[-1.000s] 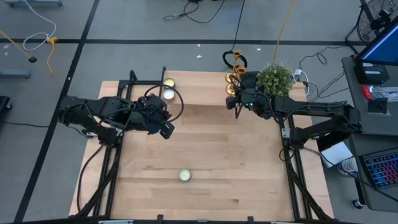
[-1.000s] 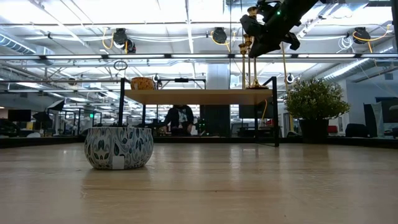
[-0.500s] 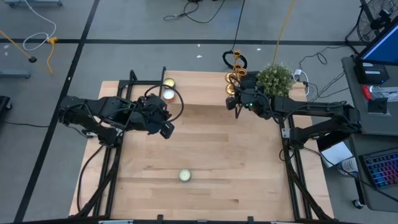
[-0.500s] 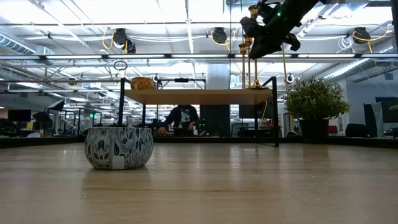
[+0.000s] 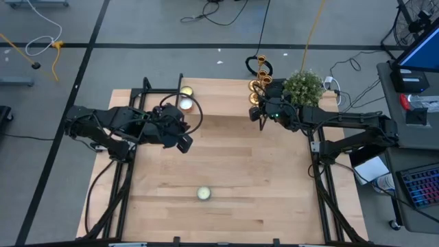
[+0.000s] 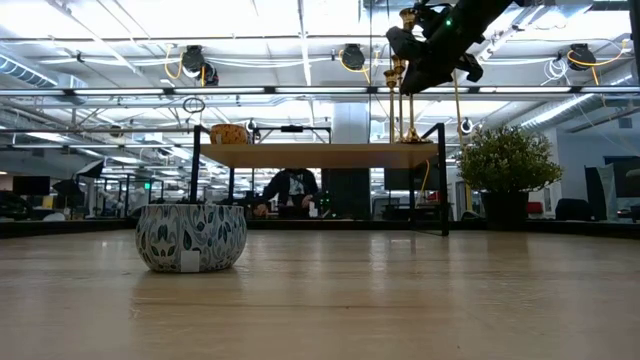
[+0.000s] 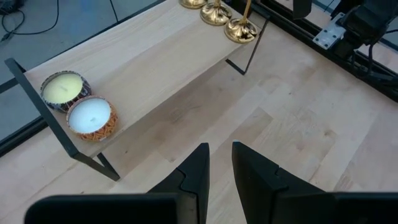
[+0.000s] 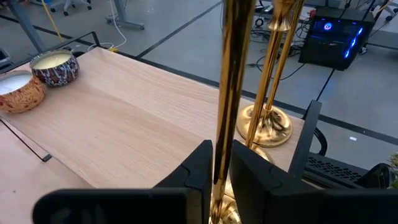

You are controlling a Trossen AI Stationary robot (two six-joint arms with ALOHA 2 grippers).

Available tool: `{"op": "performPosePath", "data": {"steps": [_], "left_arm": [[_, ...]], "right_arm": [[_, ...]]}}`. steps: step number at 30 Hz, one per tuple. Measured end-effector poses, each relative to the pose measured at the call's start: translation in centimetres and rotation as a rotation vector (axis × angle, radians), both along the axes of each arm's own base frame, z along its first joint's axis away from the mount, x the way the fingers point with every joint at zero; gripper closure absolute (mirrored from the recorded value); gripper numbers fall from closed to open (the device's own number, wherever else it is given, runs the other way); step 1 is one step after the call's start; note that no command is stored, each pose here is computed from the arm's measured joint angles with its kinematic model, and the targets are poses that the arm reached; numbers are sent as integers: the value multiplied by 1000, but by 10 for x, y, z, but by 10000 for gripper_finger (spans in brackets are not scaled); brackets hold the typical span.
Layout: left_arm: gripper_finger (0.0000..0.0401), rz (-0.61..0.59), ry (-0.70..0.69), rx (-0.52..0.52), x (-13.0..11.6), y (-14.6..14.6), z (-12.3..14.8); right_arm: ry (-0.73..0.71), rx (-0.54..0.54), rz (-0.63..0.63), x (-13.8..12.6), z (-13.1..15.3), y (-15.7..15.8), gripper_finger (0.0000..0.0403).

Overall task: Pick & Place candle stick holders
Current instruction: Put the candle holder aligned with the other candle holder on the shelf

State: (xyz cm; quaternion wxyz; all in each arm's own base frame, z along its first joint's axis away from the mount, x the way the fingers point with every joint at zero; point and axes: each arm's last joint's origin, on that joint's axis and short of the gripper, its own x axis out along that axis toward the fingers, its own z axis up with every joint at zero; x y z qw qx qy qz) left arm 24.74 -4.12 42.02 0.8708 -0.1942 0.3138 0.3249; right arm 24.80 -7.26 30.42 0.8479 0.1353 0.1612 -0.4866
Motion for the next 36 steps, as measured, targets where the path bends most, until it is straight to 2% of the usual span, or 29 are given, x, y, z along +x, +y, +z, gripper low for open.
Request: {"op": "performPosePath", "data": {"steps": [36], "left_arm": [[327, -17, -23, 4, 2, -1, 2]], "right_arm": [[-27, -3, 29, 6, 0, -1, 353]]}}
